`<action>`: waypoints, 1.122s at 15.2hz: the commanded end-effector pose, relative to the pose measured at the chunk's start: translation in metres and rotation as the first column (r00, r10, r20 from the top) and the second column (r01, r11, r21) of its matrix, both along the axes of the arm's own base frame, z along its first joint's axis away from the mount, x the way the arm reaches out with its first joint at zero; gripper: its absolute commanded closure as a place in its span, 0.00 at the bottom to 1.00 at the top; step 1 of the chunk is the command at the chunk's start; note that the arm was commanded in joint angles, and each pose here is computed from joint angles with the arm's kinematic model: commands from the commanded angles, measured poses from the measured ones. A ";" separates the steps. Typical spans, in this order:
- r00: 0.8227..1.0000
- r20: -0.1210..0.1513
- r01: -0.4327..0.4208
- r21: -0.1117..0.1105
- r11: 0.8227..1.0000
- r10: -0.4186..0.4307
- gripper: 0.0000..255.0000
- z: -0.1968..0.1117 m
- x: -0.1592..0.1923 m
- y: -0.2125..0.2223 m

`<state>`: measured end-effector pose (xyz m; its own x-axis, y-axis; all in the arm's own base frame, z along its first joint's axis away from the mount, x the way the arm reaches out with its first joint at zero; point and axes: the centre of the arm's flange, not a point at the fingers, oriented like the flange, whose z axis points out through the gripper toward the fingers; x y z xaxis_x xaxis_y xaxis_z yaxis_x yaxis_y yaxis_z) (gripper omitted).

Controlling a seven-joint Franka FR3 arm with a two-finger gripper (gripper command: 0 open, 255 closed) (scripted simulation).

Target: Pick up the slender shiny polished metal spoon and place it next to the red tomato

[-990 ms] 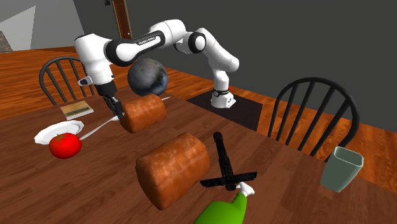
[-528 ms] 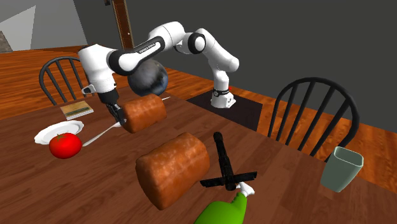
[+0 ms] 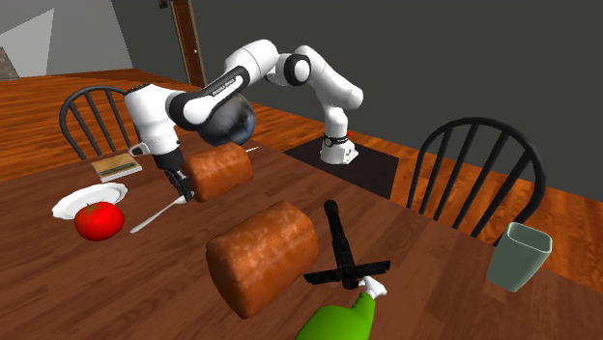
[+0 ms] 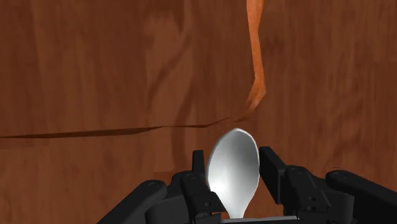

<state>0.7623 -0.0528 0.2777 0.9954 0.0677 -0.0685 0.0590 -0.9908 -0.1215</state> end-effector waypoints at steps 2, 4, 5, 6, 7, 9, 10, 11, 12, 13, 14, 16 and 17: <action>1.000 0.000 0.000 0.000 1.000 0.000 1.00 -0.016 -0.001 0.001; 1.000 0.000 0.000 0.000 1.000 0.000 1.00 -0.027 -0.001 0.001; 1.000 0.000 0.000 0.000 1.000 0.000 1.00 -0.029 -0.001 0.001; 1.000 0.000 0.000 0.000 1.000 0.000 1.00 -0.029 -0.001 0.001; 1.000 0.000 0.000 0.000 1.000 0.000 1.00 -0.029 -0.001 0.001; 1.000 0.000 0.000 0.000 1.000 0.000 1.00 -0.029 -0.001 0.001; 1.000 0.000 0.000 0.000 1.000 0.000 1.00 -0.029 -0.001 0.001; 1.000 0.000 0.000 0.000 1.000 0.000 1.00 -0.029 -0.001 0.001; 1.000 0.000 0.000 0.000 1.000 0.000 1.00 -0.029 -0.001 0.001; 1.000 0.000 0.000 0.000 1.000 0.000 0.00 -0.029 -0.001 0.001; 1.000 0.000 0.000 0.000 1.000 0.000 0.00 -0.029 -0.001 0.001; 1.000 0.000 0.000 0.000 1.000 0.000 0.00 -0.029 -0.001 0.001; 1.000 0.000 0.000 0.000 1.000 0.000 0.00 -0.029 -0.001 0.001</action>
